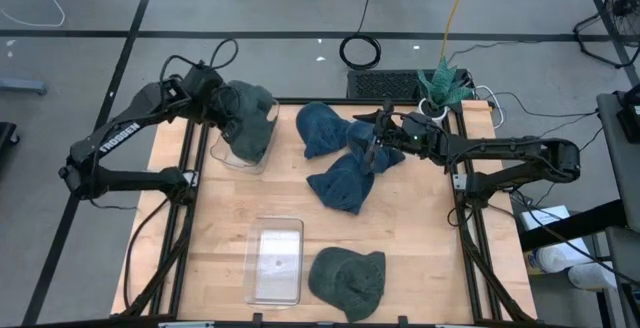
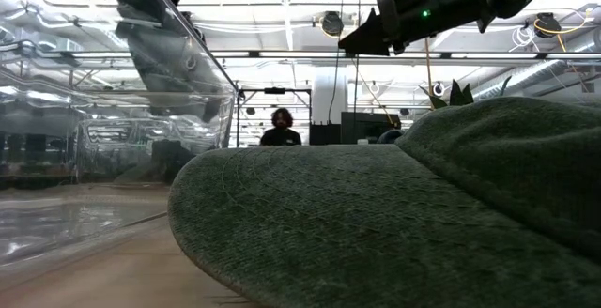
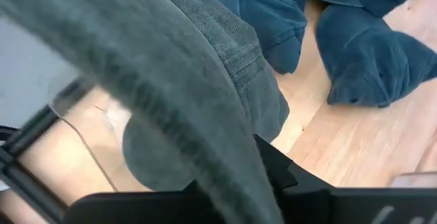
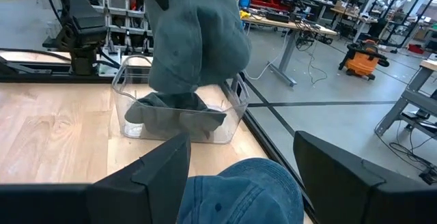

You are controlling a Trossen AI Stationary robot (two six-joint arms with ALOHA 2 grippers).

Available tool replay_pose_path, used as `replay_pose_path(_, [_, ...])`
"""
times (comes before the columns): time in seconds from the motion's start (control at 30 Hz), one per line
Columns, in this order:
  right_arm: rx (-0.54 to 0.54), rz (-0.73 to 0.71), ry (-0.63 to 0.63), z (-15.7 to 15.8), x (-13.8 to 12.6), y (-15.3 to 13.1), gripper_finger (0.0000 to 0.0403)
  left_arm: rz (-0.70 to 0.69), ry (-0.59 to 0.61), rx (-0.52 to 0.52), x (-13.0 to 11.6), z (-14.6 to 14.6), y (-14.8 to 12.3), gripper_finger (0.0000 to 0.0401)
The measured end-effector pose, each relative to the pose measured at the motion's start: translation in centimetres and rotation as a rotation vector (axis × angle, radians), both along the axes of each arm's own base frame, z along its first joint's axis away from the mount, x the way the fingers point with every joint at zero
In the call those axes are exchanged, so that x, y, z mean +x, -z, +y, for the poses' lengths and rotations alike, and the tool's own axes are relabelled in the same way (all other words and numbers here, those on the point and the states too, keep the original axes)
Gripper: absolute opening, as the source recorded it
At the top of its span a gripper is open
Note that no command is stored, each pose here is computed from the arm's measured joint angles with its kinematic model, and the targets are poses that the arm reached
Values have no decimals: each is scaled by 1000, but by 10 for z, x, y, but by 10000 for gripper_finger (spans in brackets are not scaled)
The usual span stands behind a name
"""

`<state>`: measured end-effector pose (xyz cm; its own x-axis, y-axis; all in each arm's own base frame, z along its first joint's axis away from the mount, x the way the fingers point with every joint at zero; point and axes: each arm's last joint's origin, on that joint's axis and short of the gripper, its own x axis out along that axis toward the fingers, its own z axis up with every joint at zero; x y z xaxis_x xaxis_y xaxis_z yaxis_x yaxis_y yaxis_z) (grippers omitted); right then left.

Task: Pick & Place hat
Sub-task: Put the top green cap into the top transparent bin

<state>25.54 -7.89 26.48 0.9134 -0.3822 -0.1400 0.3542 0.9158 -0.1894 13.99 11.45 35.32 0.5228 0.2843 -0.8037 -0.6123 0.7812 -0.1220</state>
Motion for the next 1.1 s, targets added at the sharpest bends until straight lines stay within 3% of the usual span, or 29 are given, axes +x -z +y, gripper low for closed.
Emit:
replay_pose_path(0.13, [2,9,0,0,0,1,247,25,84,52,1,-3,-2,18])
replay_pose_path(0.3, [0,9,0,0,0,1,247,81,74,109,2,-5,-2,9])
replay_pose_path(0.9, [-1,8,0,0,0,1,247,121,18,28,-2,-9,2,25])
replay_pose_path(1.1, [0,8,0,0,0,1,247,110,-10,10,-1,-8,5,10])
